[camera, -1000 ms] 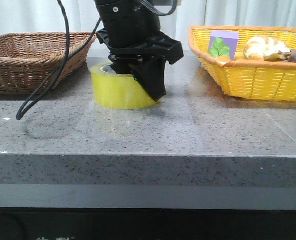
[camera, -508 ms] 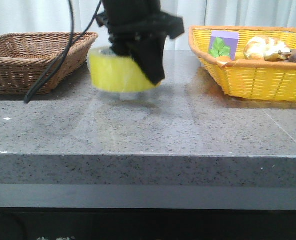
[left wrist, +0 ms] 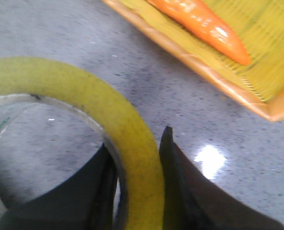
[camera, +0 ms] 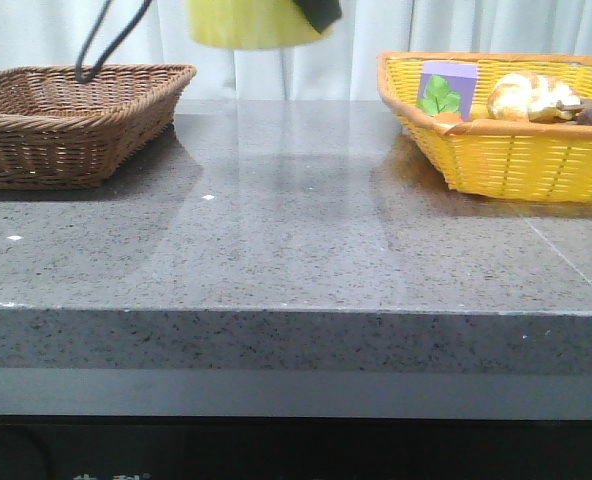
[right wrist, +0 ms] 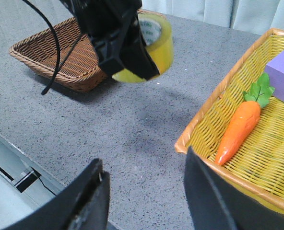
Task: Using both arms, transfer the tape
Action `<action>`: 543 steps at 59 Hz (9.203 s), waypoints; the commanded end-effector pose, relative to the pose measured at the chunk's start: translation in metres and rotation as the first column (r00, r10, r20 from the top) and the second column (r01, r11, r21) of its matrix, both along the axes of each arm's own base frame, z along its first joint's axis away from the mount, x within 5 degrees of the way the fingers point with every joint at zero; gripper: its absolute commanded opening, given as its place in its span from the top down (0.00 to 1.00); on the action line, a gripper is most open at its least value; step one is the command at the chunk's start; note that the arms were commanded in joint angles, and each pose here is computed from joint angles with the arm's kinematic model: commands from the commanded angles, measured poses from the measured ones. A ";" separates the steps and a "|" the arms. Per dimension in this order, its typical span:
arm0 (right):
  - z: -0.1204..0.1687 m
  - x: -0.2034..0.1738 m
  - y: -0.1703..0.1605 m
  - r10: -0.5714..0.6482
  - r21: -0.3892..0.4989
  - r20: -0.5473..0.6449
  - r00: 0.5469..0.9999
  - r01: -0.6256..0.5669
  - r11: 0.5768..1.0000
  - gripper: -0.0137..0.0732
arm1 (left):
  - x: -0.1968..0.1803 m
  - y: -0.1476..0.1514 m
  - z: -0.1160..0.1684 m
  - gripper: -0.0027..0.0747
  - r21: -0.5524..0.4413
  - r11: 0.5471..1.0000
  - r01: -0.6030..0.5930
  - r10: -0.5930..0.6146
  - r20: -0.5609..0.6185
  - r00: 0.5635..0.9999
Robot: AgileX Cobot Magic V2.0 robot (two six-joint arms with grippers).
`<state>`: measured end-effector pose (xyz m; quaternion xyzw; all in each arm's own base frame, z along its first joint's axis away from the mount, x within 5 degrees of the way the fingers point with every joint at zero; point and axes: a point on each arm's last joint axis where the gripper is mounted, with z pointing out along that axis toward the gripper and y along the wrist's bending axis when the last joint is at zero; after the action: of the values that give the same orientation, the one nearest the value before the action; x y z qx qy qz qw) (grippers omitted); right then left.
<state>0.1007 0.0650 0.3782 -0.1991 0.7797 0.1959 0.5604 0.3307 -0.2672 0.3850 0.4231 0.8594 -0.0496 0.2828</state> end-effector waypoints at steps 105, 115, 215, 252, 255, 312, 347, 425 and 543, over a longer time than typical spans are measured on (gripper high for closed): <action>0.015 0.000 -0.001 -0.014 0.059 0.089 0.996 0.008 0.998 0.40 | 0.127 0.191 -0.052 0.50 -0.029 0.870 -0.492 0.486 -0.122 0.866; 0.015 0.000 -0.001 -0.014 0.059 0.089 0.996 0.008 0.998 0.40 | 0.124 0.191 -0.048 0.44 -0.034 0.866 -0.498 0.491 -0.129 0.862; 0.017 0.001 -0.001 -0.016 0.068 0.104 0.994 0.009 0.998 0.40 | -0.220 0.199 -0.002 0.44 -0.494 0.862 -0.110 0.277 0.278 0.920; 0.009 0.000 -0.003 -0.016 -0.016 0.052 0.999 0.017 1.000 0.40 | -0.244 0.215 -0.032 0.44 -0.594 0.804 -0.043 0.345 0.405 0.847; 0.009 0.000 -0.003 -0.017 -0.022 0.052 0.998 0.018 1.000 0.40 | -0.244 0.215 -0.032 0.44 -0.594 0.803 -0.042 0.345 0.407 0.846; 0.005 -0.001 -0.004 -0.017 -0.051 0.022 1.000 0.018 0.999 0.98 | -0.243 0.217 -0.033 0.99 -0.545 0.838 -0.039 0.331 0.449 0.830; 0.005 -0.001 -0.004 -0.017 -0.050 0.023 1.000 0.018 0.999 0.98 | -0.269 0.248 -0.088 0.99 -0.659 0.731 -0.177 0.585 0.472 0.660; 0.005 0.000 -0.004 -0.017 -0.051 0.021 1.000 0.018 0.999 0.98 | -0.277 0.261 -0.172 0.99 -0.756 0.632 -0.171 0.726 0.500 0.471; -0.162 -0.048 -0.067 -0.564 0.229 0.409 0.717 0.518 0.824 0.98 | -0.276 0.261 -0.173 0.99 -0.765 0.620 -0.173 0.733 0.488 0.474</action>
<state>0.0565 -0.0011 0.2056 0.0251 0.6765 0.0131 0.7359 0.0559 -0.0070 0.2060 0.0280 0.6996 -0.0569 0.7117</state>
